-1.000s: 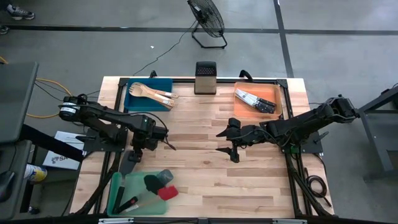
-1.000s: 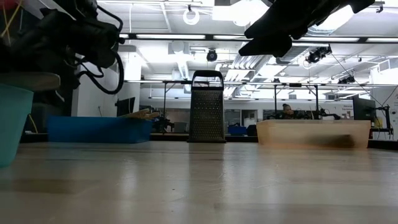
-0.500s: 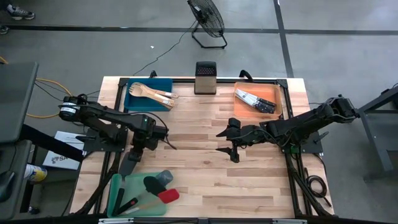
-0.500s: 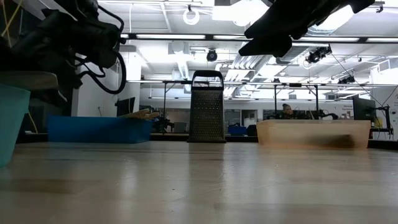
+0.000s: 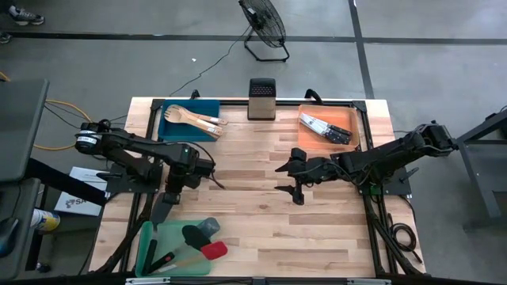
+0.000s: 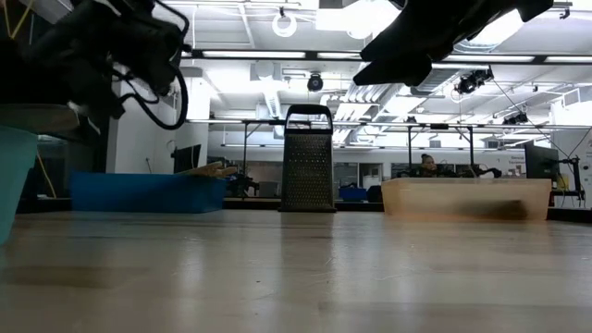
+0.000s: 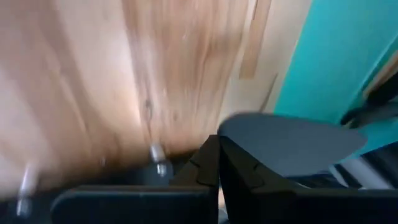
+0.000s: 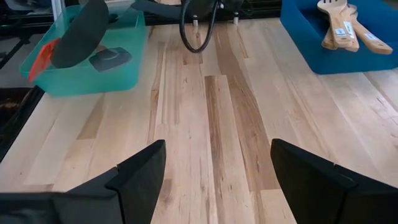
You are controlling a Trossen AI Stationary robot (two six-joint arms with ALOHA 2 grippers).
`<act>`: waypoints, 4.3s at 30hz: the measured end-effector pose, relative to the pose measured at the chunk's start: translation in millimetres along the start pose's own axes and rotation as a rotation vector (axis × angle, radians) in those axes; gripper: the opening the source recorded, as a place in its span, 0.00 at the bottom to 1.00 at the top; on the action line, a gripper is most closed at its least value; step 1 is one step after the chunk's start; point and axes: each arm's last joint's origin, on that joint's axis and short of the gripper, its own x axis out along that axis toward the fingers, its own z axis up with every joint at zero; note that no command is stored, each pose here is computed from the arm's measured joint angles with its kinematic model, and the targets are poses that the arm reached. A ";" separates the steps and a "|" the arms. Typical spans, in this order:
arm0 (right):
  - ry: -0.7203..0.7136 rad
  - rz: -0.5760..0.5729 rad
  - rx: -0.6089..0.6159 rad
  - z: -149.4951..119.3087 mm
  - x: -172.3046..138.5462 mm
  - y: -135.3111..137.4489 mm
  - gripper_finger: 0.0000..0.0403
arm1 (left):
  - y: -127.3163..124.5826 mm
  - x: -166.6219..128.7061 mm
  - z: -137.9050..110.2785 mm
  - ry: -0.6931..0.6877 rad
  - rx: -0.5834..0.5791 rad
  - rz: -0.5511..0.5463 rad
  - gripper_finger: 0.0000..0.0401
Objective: Pick & Place Kitchen Items
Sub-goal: Adjust the spatulas in the green bin, then return to Home Position
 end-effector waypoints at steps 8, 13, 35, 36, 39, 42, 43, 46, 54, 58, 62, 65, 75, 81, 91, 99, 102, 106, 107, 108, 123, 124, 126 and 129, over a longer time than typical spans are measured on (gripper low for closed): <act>0.000 0.001 0.012 -0.1 0.0 0.0 0.70 | -12.4 -26.9 -6.9 0.012 -0.254 0.080 0.00; 0.012 -0.002 0.019 -1.3 0.0 -0.2 0.70 | -26.2 -29.4 -8.6 -0.014 -0.322 0.057 0.00; 0.044 -0.009 0.061 -4.6 0.0 -0.5 0.70 | -59.6 30.8 -57.1 -0.031 -1.081 0.333 0.00; 0.044 -0.009 0.060 -4.6 0.0 -0.5 0.70 | -60.7 34.6 -57.4 -0.029 -1.089 0.323 0.00; 0.043 -0.009 0.060 -4.5 0.0 -0.6 0.70 | -64.0 42.0 -60.0 -0.030 -1.113 0.325 0.00; 0.043 -0.009 0.059 -4.5 0.0 -0.6 0.70 | -67.3 44.2 -61.6 -0.046 -1.141 0.334 0.00; 0.043 -0.009 0.059 -4.5 0.0 -0.6 0.70 | -67.5 44.3 -61.4 -0.046 -1.153 0.330 0.00; 0.043 -0.009 0.060 -4.5 0.0 -0.6 0.70 | -68.1 44.7 -60.1 -0.054 -1.160 0.315 0.00; 0.043 -0.009 0.061 -4.5 0.0 -0.6 0.70 | -70.2 45.1 -58.5 -0.023 -1.157 0.270 0.00; 0.043 -0.009 0.062 -4.5 0.0 -0.6 0.70 | -73.0 47.0 -52.7 -0.049 -1.144 0.210 0.00; 0.042 -0.009 0.063 -4.4 0.0 -0.6 0.70 | -74.6 50.2 -47.0 -0.065 -1.172 0.198 0.00; 0.040 -0.008 0.063 -4.2 0.0 -0.6 0.70 | -72.1 53.8 -47.8 -0.024 -1.211 0.272 0.00; 0.042 -0.009 0.060 -4.3 0.0 -0.6 0.70 | -78.5 60.6 -29.3 -0.124 -1.085 0.171 0.00; 0.042 -0.008 0.049 -4.3 0.0 -0.6 0.70 | -80.2 60.8 -25.3 -0.163 -1.014 0.148 0.00; 0.042 -0.009 0.041 -4.2 0.0 -0.8 0.70 | -82.8 48.1 -28.8 -0.264 -0.986 0.125 0.00; 0.040 -0.009 0.034 -4.0 0.0 -0.8 0.70 | -95.1 29.7 -24.7 -0.347 -0.879 0.090 0.00; 0.039 -0.009 0.034 -4.0 0.0 -0.7 0.70 | -97.8 27.0 -22.4 -0.374 -0.848 0.076 0.00; 0.039 -0.009 0.034 -4.0 0.0 -0.7 0.70 | -101.7 25.8 -17.1 -0.413 -0.792 0.028 0.00; 0.040 -0.009 0.034 -4.0 0.0 -0.8 0.70 | -102.9 25.5 -15.7 -0.423 -0.774 0.014 0.00; 0.040 -0.008 0.034 -4.0 0.0 -0.7 0.70 | -104.1 25.1 -14.3 -0.433 -0.757 0.000 0.00; 0.039 -0.012 0.034 -4.0 0.0 -0.8 0.70 | -106.2 23.9 -11.1 -0.472 -0.663 -0.003 0.00; 0.039 -0.012 0.034 -4.0 0.0 -0.8 0.70 | -106.0 23.8 -11.1 -0.476 -0.663 0.001 0.00; 0.038 -0.011 0.034 -3.9 0.0 -0.8 0.70 | -105.2 24.0 -11.8 -0.475 -0.667 0.013 0.00; 0.038 -0.010 0.037 -3.9 0.0 -0.8 0.70 | -104.2 24.3 -12.8 -0.469 -0.672 0.027 0.00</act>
